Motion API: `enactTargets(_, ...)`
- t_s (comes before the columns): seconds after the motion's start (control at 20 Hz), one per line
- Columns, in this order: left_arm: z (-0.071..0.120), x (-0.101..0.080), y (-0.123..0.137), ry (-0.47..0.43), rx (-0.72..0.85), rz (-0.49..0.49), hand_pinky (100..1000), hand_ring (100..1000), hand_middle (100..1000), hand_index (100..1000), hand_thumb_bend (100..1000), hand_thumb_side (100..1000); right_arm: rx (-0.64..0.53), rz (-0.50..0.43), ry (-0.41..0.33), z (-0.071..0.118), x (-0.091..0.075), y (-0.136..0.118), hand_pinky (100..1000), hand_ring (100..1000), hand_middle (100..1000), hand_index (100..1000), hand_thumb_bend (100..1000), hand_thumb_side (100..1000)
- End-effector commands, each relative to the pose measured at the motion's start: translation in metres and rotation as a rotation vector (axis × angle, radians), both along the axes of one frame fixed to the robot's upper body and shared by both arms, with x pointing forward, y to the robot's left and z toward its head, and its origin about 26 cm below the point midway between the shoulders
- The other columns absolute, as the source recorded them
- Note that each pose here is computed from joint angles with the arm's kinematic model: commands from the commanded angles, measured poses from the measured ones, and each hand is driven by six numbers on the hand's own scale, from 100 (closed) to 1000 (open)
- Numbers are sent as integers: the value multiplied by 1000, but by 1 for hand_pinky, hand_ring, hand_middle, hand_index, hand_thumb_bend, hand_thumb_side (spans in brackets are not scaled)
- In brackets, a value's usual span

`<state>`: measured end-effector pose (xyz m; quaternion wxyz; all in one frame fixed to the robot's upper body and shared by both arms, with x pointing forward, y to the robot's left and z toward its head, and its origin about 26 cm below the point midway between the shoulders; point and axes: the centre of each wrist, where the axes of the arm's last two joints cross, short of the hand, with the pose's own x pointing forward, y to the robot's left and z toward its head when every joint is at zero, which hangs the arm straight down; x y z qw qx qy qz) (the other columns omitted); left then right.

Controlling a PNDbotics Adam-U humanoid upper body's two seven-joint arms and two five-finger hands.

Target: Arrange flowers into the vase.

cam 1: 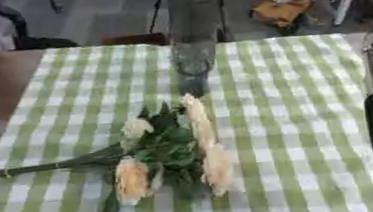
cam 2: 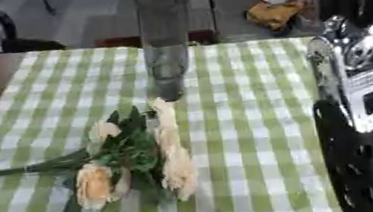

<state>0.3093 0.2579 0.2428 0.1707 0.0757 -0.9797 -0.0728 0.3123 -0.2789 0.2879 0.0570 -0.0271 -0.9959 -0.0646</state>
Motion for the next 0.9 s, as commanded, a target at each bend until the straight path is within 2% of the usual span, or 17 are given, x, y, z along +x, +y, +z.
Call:
enactTargets(0.05,7,-3,4,-21,23,24,607,857,871,938,100,817,-8,3,-30,7,-4,-1,653,744,753,806,100,1000)
enactTargets(0.15,13,-4,11,-17,73,96,601,849,867,936,100,740,-11,1,-29,8,-4,-2,653,744,753,806,100,1000)
enactTargets(0.3,30,-5,23,-4,233,310,602,839,860,932,100,565,-15,-3,-25,7,-4,-3,652,743,751,805,100,1000)
enactTargets(0.5,50,-8,25,42,518,554,622,841,860,929,100,442,-21,-5,-17,6,-4,-3,652,743,751,804,100,1000)
enactTargets(0.65,58,-9,21,120,749,630,670,866,888,958,100,435,-28,-3,-14,6,-4,-2,652,742,750,804,100,1000)
enactTargets(0.9,70,-10,10,259,1109,648,762,917,944,1000,100,438,-34,2,-9,6,-4,-2,653,741,750,805,100,1000)
